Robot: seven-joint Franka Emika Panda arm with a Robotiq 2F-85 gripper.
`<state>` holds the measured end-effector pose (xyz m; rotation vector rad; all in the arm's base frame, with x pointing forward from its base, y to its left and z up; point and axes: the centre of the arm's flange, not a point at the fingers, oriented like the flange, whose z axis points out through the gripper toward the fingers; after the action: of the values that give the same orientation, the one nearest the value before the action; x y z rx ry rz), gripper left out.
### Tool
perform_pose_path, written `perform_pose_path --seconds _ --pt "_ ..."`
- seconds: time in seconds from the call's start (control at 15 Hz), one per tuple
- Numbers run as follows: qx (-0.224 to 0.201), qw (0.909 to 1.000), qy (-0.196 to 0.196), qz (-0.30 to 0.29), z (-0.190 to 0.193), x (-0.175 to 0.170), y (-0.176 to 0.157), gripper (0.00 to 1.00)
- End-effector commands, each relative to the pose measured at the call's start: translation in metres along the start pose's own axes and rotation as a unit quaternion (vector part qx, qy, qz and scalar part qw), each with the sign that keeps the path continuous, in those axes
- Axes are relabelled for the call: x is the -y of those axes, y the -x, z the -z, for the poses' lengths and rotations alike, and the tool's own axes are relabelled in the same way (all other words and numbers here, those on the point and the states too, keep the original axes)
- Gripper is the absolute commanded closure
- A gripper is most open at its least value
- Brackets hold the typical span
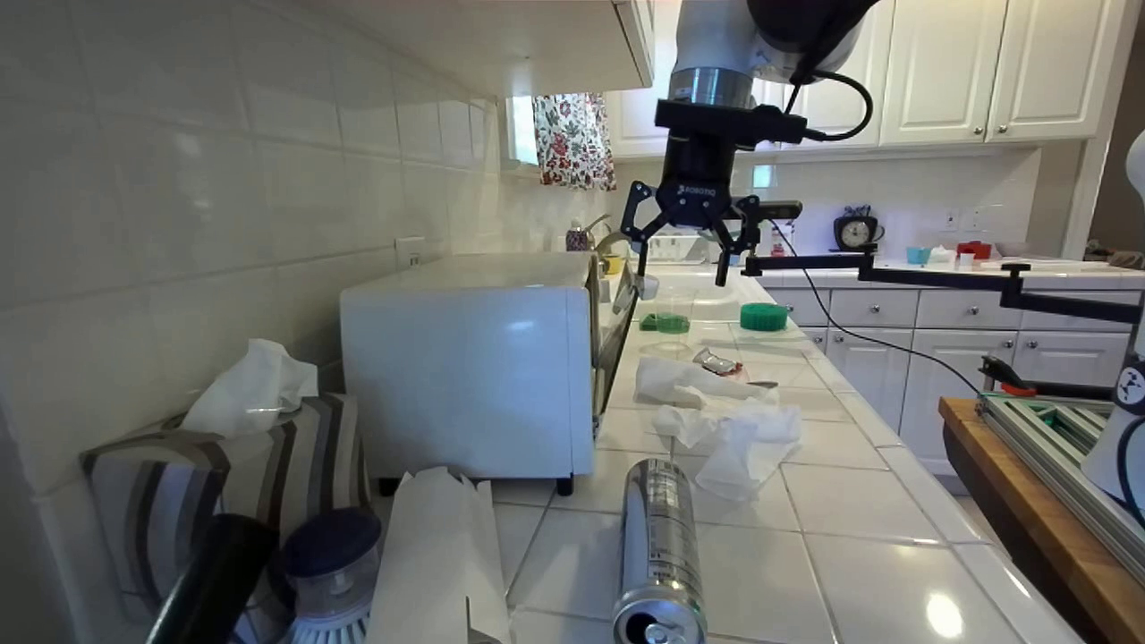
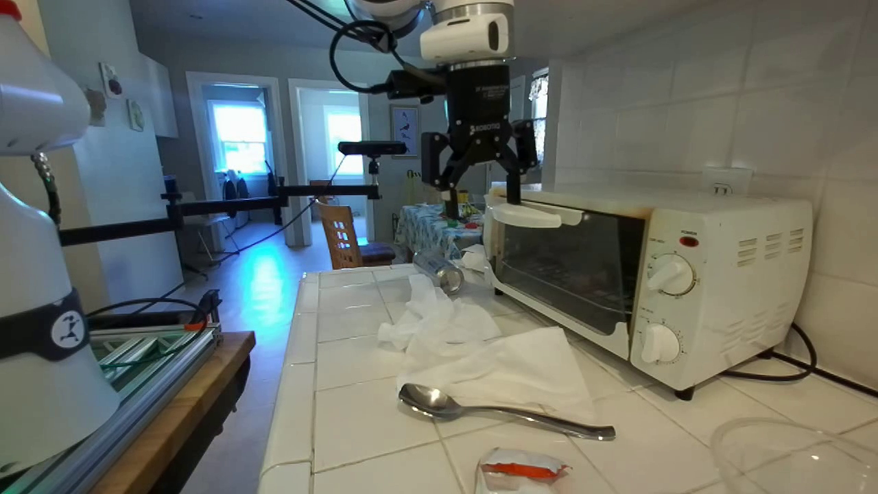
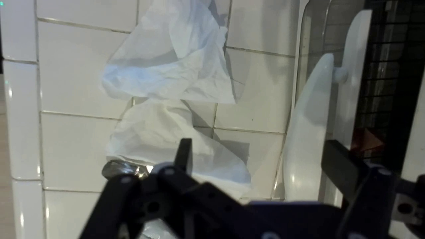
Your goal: Open the microwave oven.
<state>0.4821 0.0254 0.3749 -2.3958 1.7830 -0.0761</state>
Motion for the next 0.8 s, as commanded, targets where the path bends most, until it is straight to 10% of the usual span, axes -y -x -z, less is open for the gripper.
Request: perform_pose_path --seconds 0.0,0.73 --pt "-0.004 0.9998 0.014 -0.012 0.0 -0.01 0.001 0.0" --pt "0.01 0.9973 0.064 -0.033 -0.018 -0.048 0.007 0.0"
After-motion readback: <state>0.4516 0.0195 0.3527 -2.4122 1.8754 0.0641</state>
